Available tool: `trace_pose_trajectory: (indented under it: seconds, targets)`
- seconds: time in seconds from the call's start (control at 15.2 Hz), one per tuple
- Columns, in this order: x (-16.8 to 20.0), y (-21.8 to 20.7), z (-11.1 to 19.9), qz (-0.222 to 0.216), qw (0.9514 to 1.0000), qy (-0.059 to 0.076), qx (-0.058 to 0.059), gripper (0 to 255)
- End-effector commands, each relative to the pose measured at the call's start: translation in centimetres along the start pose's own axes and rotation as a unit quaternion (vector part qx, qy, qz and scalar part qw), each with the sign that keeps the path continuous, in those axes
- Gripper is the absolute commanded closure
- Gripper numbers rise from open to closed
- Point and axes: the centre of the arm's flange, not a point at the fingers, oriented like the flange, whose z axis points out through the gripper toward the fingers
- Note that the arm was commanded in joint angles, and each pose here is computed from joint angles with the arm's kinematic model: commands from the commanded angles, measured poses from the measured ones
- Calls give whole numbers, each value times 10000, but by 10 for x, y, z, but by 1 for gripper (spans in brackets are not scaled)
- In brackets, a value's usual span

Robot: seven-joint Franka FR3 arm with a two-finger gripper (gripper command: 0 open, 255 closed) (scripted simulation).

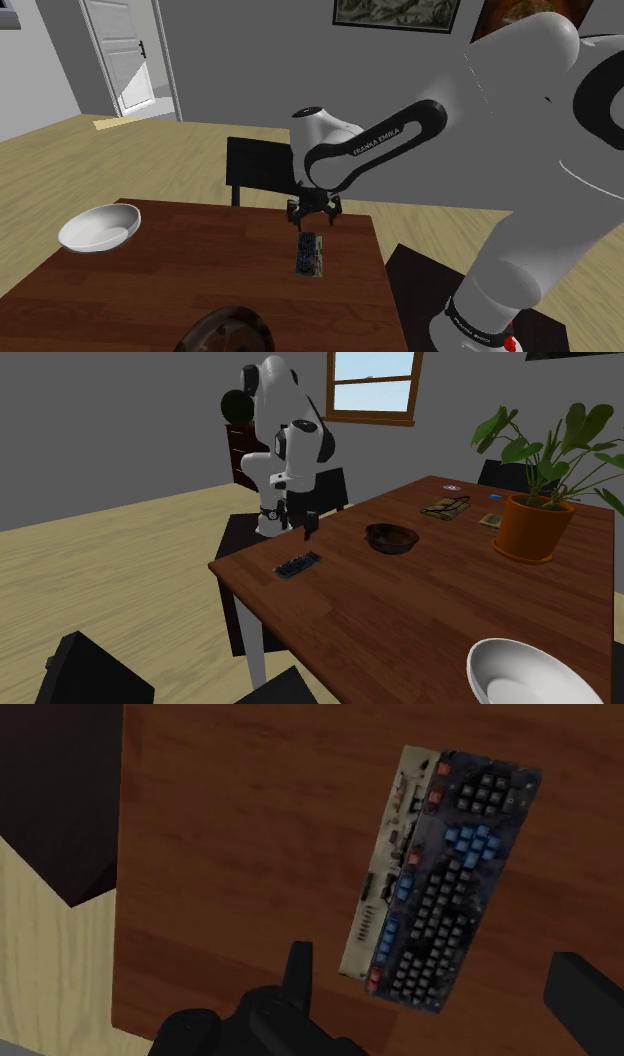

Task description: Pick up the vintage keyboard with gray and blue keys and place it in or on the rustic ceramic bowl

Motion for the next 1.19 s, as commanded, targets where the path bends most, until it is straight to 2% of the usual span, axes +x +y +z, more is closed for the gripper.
trace_pose_trajectory:
  seconds: [0.0, 0.26, 0.73, 1.12]
  targets:
    - [10, -13, 23, 403, 9992, -57, -44, 0]
    - [29, -36, 64, 1063, 9941, -152, -132, 0]
    - [28, -35, 100, 1063, 9941, -152, -132, 0]
    - [28, -35, 104, 1063, 9941, -152, -132, 0]
